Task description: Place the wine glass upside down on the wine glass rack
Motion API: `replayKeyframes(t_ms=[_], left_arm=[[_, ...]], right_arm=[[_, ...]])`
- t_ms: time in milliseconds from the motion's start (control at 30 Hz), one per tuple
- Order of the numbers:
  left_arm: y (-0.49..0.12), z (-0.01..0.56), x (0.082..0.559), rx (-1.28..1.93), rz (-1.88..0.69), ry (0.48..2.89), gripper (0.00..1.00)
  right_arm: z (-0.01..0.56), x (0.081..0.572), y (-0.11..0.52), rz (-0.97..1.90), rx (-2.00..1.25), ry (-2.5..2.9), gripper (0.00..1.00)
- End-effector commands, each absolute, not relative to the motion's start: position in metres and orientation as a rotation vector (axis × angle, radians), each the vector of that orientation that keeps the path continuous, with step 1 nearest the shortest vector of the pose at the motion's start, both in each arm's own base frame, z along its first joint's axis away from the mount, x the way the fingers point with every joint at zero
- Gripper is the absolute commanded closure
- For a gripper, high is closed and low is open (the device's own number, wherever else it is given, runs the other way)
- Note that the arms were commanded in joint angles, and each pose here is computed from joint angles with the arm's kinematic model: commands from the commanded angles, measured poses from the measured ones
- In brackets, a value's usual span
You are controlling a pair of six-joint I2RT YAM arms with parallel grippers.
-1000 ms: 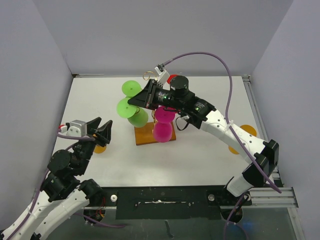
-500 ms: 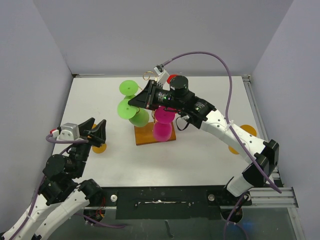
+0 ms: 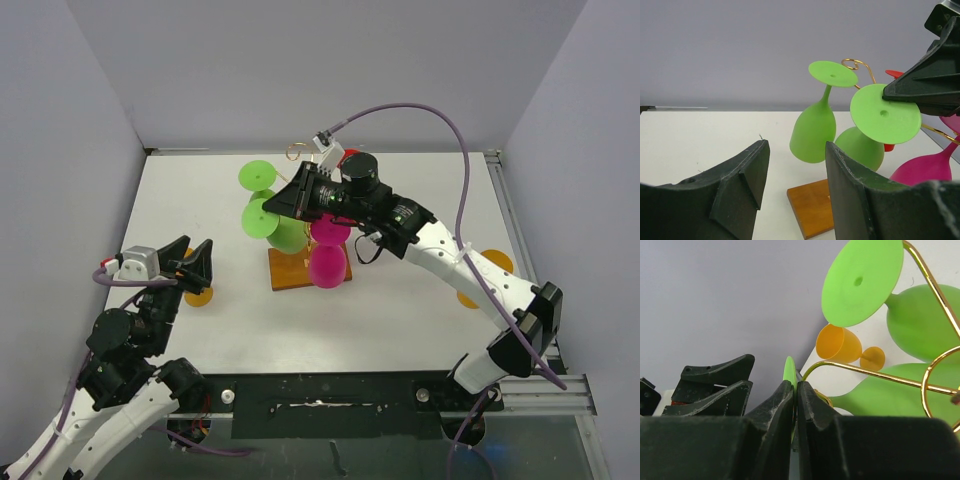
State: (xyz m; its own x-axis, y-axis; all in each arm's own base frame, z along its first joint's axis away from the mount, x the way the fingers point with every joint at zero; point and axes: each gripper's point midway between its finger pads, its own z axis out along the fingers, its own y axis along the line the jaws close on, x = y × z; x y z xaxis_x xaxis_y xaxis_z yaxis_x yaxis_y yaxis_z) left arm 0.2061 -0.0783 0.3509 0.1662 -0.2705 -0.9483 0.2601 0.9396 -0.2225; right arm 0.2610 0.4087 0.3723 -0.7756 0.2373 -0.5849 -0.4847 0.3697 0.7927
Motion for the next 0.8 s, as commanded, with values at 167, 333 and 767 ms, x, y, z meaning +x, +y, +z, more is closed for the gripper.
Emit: replayKeyframes(t_ms=[167,333,767], left_arm=[[-0.078,0.365,0.207,-0.049,-0.403,1.312,0.53],[-0.079,0.361,0.212,-0.056,-0.389,1.334,0.53],[-0.054,0.336,0.229,-0.235,-0.217,1.456,0.48]], right_arm=[[0.408,0.266,0.379,1.349,-0.175,1.861,0.84],[0.407,0.271,0.373,1.302,-0.162,1.861,0.76],[0.408,0.277,0.36,1.223,-0.154,1.839,0.64]])
